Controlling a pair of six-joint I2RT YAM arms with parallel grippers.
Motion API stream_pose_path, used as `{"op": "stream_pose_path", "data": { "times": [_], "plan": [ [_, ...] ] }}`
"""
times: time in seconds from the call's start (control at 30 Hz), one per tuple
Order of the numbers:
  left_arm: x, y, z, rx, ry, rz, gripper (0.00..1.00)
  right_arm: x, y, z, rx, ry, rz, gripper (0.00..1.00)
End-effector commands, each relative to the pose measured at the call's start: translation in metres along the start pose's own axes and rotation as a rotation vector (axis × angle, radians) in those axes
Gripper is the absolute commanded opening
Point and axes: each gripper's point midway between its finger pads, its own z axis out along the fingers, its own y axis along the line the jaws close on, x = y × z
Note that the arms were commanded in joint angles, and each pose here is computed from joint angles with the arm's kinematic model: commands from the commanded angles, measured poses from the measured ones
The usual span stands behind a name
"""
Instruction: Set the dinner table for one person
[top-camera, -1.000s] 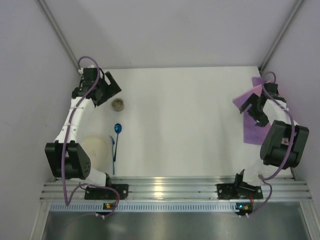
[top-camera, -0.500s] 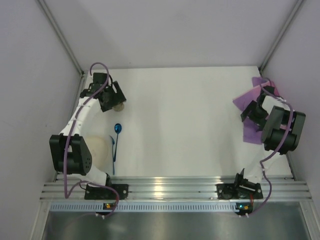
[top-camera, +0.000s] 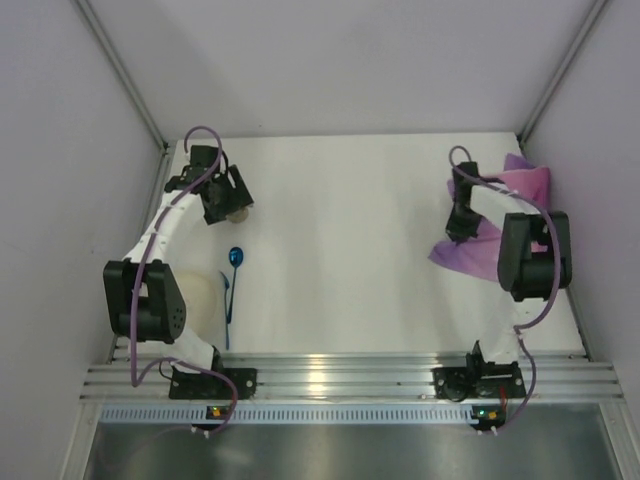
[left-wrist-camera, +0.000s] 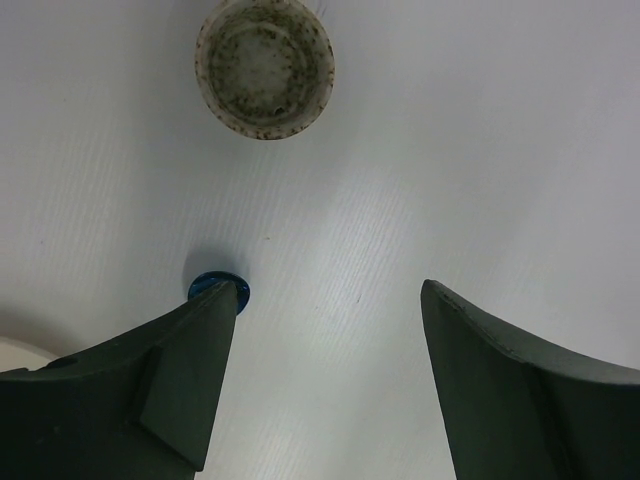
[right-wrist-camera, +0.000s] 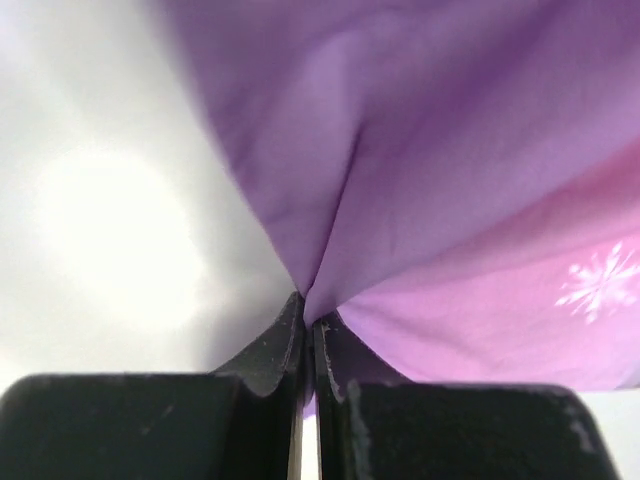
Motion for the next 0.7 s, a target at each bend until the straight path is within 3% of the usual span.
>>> {"op": "stream_pose_path", "data": {
  "times": [0.0, 0.23, 0.27, 0.3, 0.33, 0.37, 0.43, 0.53, 0.63, 0.67],
  "plan": [
    [-0.025, -0.012, -0.020, 0.014, -0.084, -0.010, 0.79, 0.029, 0.091, -0.056, -0.132, -0.031, -0.188, 0.00],
    [-0.041, -0.006, -0.049, -0.026, -0.162, -0.014, 0.80, 0.120, 0.223, -0.150, -0.415, -0.012, -0.394, 0.00],
    [-0.040, -0.005, -0.052, -0.031, -0.159, -0.015, 0.80, 0.138, 0.243, -0.165, -0.467, -0.010, -0.443, 0.10],
    [-0.041, -0.005, -0.056, -0.028, -0.167, -0.022, 0.80, 0.151, 0.255, -0.167, -0.487, 0.011, -0.474, 0.32],
    [-0.041, -0.005, -0.057, -0.029, -0.168, -0.027, 0.80, 0.162, 0.265, -0.174, -0.522, 0.020, -0.521, 0.62],
    [-0.040, -0.006, -0.059, -0.024, -0.167, -0.030, 0.80, 0.177, 0.279, -0.190, -0.577, 0.027, -0.570, 0.99],
    [-0.038, -0.011, -0.062, -0.009, -0.173, -0.046, 0.80, 0.193, 0.284, -0.203, -0.612, 0.034, -0.632, 1.00],
    [-0.033, -0.028, -0.062, 0.035, -0.176, -0.021, 0.81, 0.183, 0.268, -0.225, -0.624, -0.033, -0.618, 1.00],
    [-0.001, -0.087, -0.052, 0.139, -0.138, 0.142, 0.83, 0.158, 0.227, -0.232, -0.579, -0.127, -0.545, 1.00],
    [0.008, -0.099, -0.047, 0.153, -0.116, 0.176, 0.83, 0.153, 0.204, -0.212, -0.524, -0.109, -0.508, 1.00]
  ]
}}
